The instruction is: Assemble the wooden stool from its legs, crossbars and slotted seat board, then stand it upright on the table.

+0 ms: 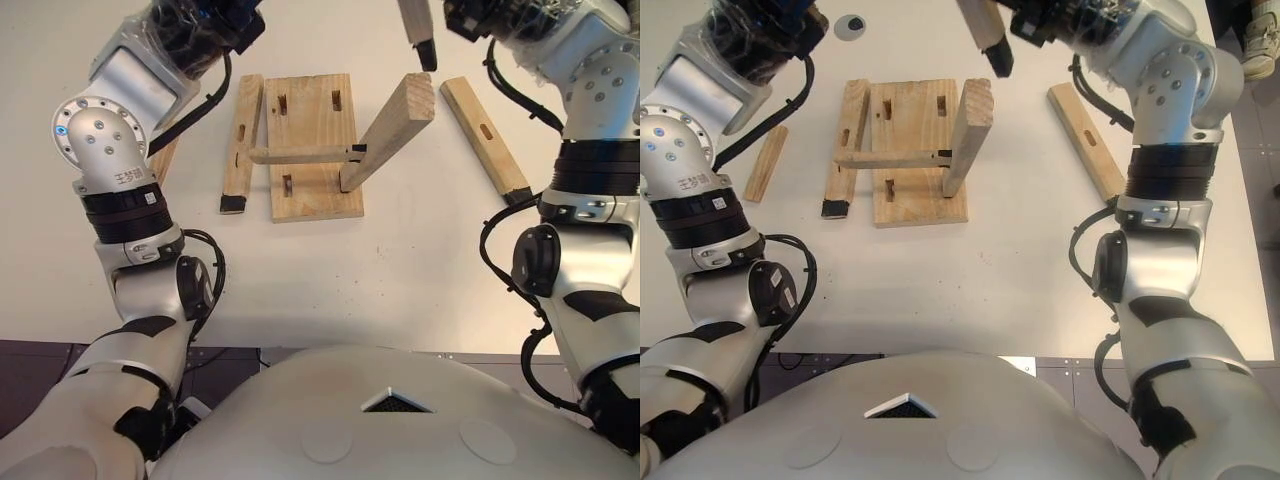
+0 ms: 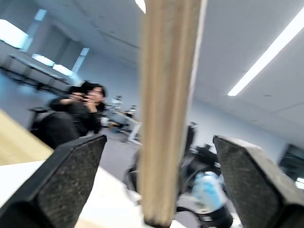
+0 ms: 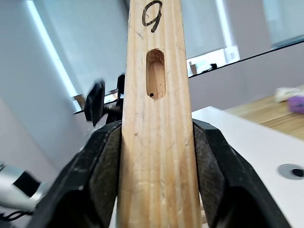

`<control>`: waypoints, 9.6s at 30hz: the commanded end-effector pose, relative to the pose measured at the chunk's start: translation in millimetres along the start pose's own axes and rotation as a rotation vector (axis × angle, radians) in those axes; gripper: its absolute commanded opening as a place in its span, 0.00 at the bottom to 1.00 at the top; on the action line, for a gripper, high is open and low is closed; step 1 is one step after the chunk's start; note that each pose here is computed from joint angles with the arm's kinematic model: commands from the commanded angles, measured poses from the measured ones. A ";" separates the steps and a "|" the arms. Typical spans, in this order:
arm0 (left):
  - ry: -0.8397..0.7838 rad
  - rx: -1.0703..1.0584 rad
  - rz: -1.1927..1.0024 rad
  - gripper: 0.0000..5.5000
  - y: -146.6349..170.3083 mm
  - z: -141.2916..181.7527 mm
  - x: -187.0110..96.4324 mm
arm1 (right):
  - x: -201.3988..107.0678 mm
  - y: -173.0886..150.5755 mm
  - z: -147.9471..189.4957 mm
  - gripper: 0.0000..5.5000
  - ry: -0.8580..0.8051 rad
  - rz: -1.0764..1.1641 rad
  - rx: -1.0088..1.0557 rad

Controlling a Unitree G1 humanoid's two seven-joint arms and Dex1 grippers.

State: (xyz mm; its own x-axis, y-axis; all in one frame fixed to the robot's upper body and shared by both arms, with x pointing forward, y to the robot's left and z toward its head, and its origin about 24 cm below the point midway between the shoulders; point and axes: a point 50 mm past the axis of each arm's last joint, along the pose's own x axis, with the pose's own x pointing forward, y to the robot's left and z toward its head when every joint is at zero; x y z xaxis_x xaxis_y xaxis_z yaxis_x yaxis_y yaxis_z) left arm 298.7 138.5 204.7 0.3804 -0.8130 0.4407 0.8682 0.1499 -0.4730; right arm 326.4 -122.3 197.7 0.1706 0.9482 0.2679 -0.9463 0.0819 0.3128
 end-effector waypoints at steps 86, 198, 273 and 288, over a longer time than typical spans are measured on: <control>1.239 -0.004 0.082 0.37 31.4 -164.7 -216.8 | -45.8 -44.6 -22.2 0.61 0.158 -0.449 -0.238; 0.498 0.385 1.235 0.56 27.9 -96.0 -286.0 | -124.9 19.2 -119.6 0.61 0.648 -0.712 -0.466; -0.028 0.943 0.782 0.62 2.4 -8.3 -96.4 | -163.6 -2.2 -6.8 0.07 -0.154 -1.007 -0.260; -0.032 0.791 0.974 0.62 21.3 -9.1 -123.5 | -174.4 -10.9 -82.0 0.07 0.240 -0.981 -0.398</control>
State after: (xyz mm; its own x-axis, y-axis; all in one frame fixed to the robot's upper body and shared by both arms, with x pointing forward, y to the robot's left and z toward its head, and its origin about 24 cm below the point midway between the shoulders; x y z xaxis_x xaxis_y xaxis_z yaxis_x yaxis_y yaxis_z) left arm 267.1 235.9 135.4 0.9634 -0.1685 0.2083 0.1772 0.9839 -0.0237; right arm 288.4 -264.8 86.4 0.8922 0.4430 -0.0876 -0.4472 0.8937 -0.0352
